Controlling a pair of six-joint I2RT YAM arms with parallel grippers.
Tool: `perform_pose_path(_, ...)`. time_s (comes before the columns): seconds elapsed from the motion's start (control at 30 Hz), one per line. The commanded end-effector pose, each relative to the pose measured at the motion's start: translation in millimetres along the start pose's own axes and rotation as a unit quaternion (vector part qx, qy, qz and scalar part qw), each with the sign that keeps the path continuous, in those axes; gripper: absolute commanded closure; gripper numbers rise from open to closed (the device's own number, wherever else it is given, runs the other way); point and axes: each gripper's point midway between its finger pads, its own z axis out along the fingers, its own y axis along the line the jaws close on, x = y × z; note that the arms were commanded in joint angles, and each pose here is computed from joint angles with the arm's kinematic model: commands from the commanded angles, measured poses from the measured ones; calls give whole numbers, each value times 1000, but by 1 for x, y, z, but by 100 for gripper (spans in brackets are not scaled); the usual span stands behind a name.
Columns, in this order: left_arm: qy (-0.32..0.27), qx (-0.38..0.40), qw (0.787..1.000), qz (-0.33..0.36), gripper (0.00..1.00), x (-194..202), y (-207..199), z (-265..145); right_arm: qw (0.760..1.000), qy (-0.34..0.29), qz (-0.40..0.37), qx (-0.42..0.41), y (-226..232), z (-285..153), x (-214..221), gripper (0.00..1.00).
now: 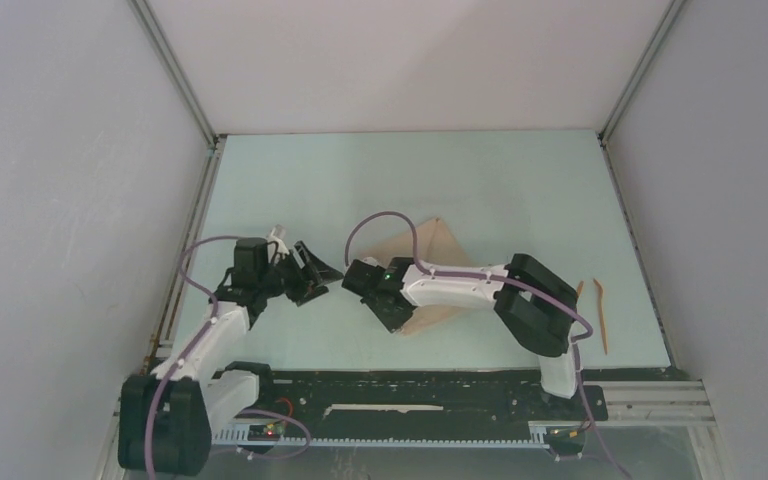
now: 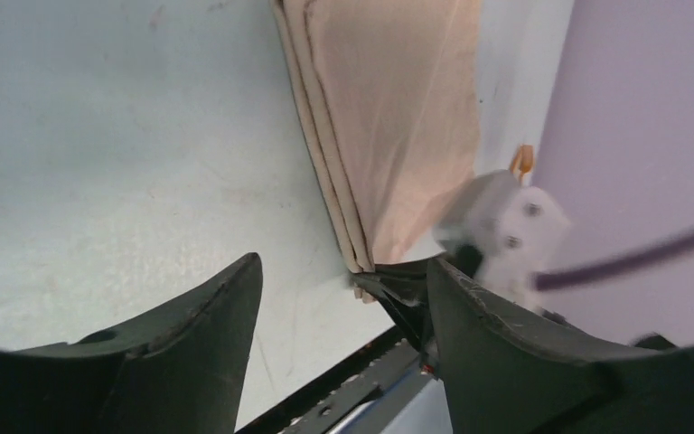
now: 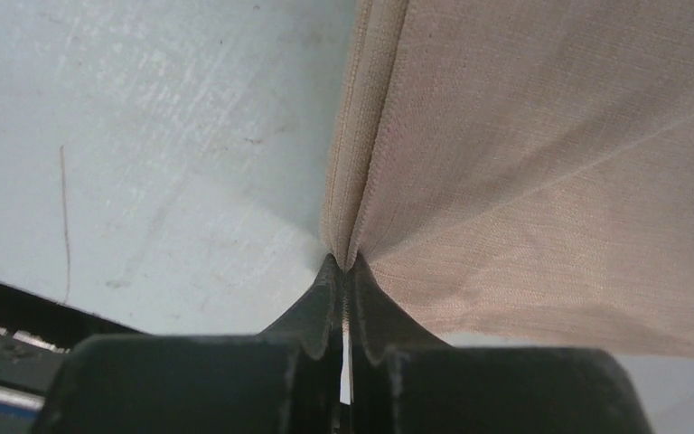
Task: Fold the napkin into a case and place the utensils inside
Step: Pick up the upper triangle-folded napkin from the center of the board.
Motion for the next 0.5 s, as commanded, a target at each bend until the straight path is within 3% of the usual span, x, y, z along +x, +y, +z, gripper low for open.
perform_pose_path(0.0, 16, 102, 992, -77, 28, -3, -28, 19, 996, -62, 23, -61, 1, -29, -26, 100)
perform_pose_path(0.47, 22, 115, 963, -244, 22, 13, -22, 98, 991, -86, 45, -94, -9, -49, -22, 100)
